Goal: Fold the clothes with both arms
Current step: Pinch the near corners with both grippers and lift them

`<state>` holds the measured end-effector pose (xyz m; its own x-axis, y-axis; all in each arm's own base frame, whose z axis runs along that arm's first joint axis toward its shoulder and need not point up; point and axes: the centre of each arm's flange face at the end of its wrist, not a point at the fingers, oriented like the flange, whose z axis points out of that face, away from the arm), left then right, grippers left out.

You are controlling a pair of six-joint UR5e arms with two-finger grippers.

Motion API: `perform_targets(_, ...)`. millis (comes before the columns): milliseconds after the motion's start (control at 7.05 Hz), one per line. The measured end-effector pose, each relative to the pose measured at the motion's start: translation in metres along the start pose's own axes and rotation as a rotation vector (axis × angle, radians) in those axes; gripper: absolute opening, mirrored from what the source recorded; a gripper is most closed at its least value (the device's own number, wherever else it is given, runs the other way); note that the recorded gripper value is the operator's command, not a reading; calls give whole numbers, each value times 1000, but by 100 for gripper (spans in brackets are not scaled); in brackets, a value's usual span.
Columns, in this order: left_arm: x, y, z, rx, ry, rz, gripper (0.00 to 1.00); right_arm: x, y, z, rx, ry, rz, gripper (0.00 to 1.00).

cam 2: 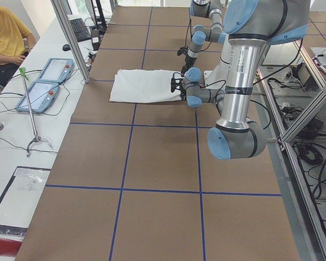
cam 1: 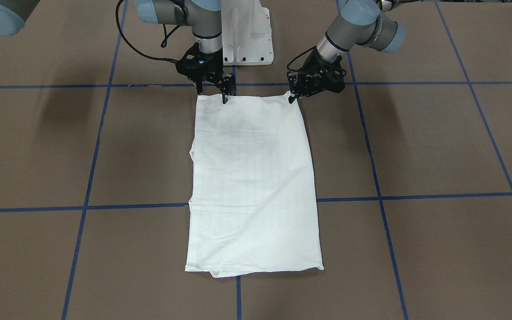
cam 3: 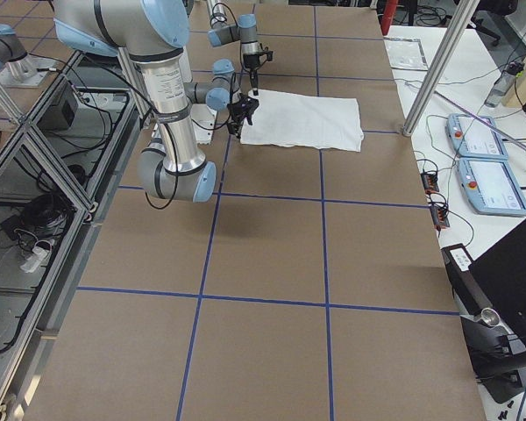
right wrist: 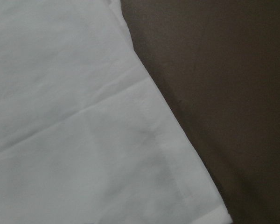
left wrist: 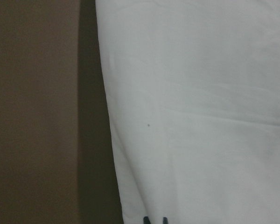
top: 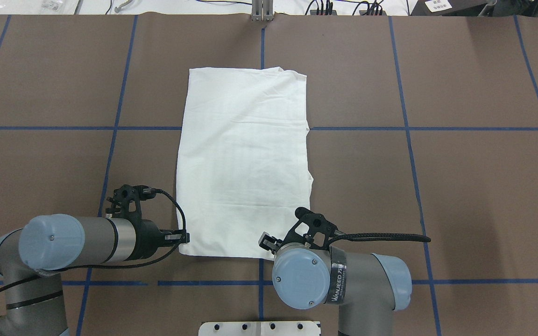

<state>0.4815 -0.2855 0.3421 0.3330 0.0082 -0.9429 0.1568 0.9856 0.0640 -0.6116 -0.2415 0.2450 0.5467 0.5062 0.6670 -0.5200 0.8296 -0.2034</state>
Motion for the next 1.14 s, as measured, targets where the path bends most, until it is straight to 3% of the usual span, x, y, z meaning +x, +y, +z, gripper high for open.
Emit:
perform_targets(426,1,0,-2,-1,3,1,0,-13,7,7,5,7,15,94)
perform_targets(568,1,0,-2,-1,3,1,0,-17,9,8,6,7,20,80)
perform_targets(710,1,0,-2,0,3,1,0,-19,10,8,10,5,23,48)
perform_targets(852,1,0,-2,1,3,1,0,-22,10,7,16,-1,31,0)
perform_targets(1135,1,0,-2,1,4,1,0,-26,10,5,22,-8,60,0)
